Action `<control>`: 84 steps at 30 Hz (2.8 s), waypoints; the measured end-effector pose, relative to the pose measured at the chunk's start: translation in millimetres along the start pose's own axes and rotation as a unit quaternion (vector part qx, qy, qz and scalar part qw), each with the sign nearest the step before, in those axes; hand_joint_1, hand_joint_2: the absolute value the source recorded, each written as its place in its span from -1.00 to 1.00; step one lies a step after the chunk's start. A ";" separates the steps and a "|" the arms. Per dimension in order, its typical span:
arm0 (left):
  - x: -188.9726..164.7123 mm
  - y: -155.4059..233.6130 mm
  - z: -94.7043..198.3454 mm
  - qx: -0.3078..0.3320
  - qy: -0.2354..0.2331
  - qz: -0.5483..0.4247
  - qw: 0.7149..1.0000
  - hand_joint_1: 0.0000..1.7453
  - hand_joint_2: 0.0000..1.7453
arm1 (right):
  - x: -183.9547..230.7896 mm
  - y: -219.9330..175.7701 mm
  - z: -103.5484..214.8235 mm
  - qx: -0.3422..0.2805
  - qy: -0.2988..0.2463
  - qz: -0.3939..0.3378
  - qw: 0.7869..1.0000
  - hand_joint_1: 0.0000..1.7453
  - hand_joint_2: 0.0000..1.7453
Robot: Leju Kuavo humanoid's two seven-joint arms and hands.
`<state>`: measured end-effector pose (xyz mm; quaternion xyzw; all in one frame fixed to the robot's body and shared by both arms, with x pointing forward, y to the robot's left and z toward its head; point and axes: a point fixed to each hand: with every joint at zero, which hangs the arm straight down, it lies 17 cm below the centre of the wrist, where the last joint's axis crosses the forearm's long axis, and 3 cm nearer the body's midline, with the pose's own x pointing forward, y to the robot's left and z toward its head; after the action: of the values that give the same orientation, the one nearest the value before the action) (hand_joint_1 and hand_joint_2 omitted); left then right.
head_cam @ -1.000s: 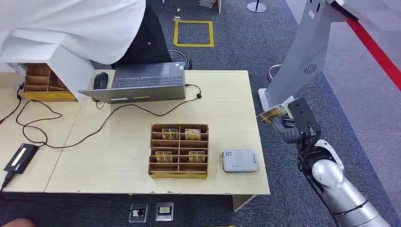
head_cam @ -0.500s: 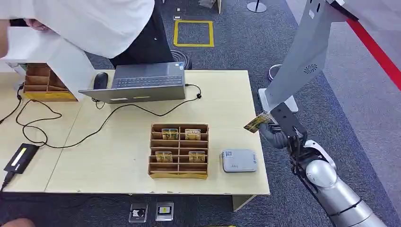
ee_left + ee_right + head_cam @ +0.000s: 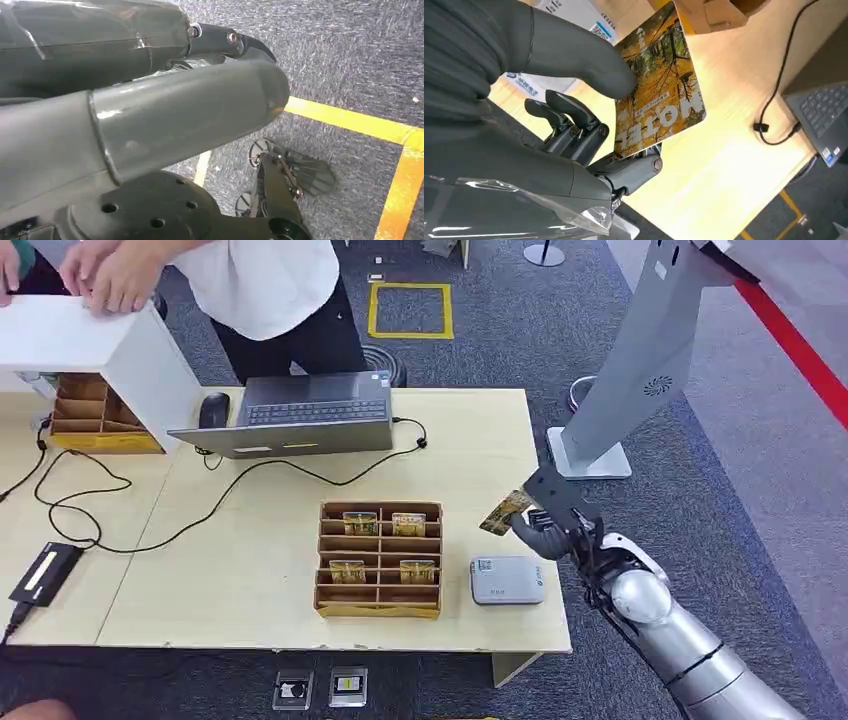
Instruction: Pass the card to the sensor for recognition and then transmit it.
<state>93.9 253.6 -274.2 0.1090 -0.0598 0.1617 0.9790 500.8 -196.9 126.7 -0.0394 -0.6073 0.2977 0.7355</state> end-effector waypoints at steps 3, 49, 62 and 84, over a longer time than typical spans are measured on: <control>0.8 -0.1 0.0 0.000 -0.001 0.001 1.000 -1.00 -1.00 | -8.8 5.7 -1.8 0.008 0.013 0.003 1.000 1.00 1.00; -2.5 2.1 -0.4 0.003 0.011 0.012 1.000 -1.00 -1.00 | -100.7 12.2 16.2 0.036 0.119 0.066 0.990 1.00 1.00; -1.9 -0.1 0.4 0.001 0.013 0.020 1.000 -1.00 -1.00 | -102.9 30.4 12.4 0.068 0.121 0.102 0.985 1.00 1.00; -0.3 -3.4 1.5 -0.002 0.012 0.029 1.000 -1.00 -1.00 | -97.0 56.8 2.7 0.099 0.121 0.136 0.978 1.00 1.00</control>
<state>94.6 250.0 -273.4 0.1031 -0.0519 0.1914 0.9747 467.9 -198.3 19.2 -0.0845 -0.4706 0.4466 0.7563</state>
